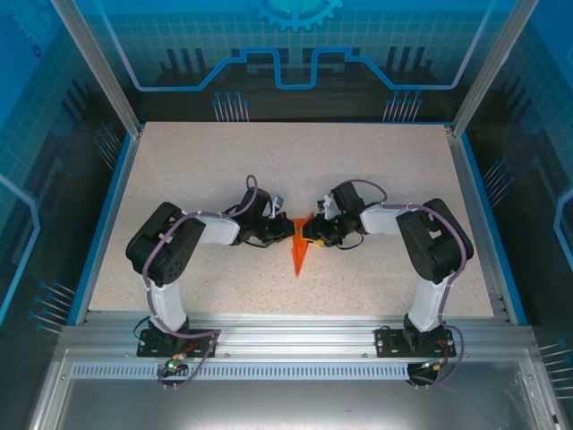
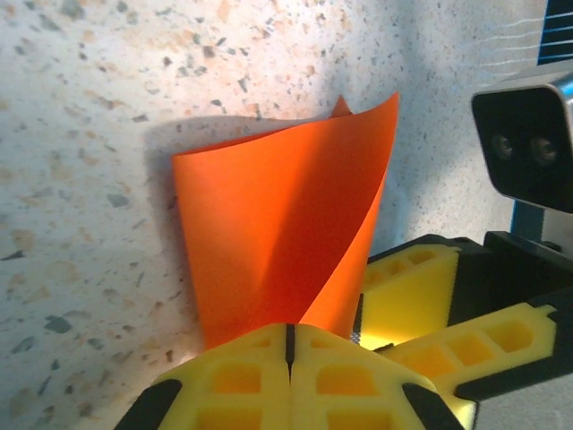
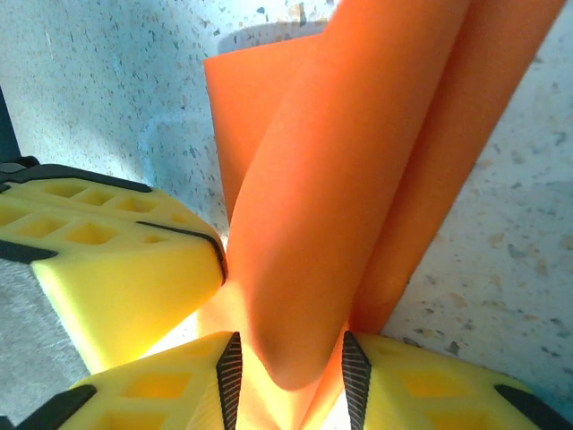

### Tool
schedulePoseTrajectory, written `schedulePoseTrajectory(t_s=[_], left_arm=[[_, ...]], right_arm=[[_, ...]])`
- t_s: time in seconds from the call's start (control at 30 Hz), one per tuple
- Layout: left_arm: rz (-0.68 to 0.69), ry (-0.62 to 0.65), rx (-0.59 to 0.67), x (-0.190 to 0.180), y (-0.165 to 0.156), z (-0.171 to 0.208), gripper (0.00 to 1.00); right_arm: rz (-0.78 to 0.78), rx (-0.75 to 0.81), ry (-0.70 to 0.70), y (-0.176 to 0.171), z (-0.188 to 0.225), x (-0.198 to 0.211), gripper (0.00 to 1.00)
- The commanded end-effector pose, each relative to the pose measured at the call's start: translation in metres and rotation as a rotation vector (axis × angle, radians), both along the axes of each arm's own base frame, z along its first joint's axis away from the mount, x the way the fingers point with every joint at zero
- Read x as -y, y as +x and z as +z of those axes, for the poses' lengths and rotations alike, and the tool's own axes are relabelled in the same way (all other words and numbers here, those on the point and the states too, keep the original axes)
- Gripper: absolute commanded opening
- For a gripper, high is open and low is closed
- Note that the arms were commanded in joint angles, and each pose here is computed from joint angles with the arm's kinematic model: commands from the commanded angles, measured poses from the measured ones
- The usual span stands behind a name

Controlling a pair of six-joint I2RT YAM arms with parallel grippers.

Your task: Fold a paper plane with a square sheet of paper (fold left side to right side)

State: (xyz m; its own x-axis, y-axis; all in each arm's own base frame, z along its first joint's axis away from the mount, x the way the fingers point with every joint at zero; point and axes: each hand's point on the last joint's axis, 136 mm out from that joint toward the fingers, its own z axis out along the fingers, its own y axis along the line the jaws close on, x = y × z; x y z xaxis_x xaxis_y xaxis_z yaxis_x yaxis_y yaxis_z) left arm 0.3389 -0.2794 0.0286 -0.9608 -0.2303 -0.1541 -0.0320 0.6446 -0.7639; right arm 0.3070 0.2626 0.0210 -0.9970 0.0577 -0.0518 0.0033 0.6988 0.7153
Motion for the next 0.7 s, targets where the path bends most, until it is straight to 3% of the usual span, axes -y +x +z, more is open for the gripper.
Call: schedulePoseTrajectory(t_s=[0.0, 0.67], left_arm=[[0.001, 0.048, 0.009, -0.008, 0.001, -0.005, 0.02], [0.001, 0.072, -0.017, -0.008, 0.005, -0.026, 0.02]], right_arm=[[0.028, -0.026, -0.085, -0.011, -0.029, 0.003, 0.38], [0.041, -0.006, -0.069, -0.011, -0.020, 0.000, 0.39]])
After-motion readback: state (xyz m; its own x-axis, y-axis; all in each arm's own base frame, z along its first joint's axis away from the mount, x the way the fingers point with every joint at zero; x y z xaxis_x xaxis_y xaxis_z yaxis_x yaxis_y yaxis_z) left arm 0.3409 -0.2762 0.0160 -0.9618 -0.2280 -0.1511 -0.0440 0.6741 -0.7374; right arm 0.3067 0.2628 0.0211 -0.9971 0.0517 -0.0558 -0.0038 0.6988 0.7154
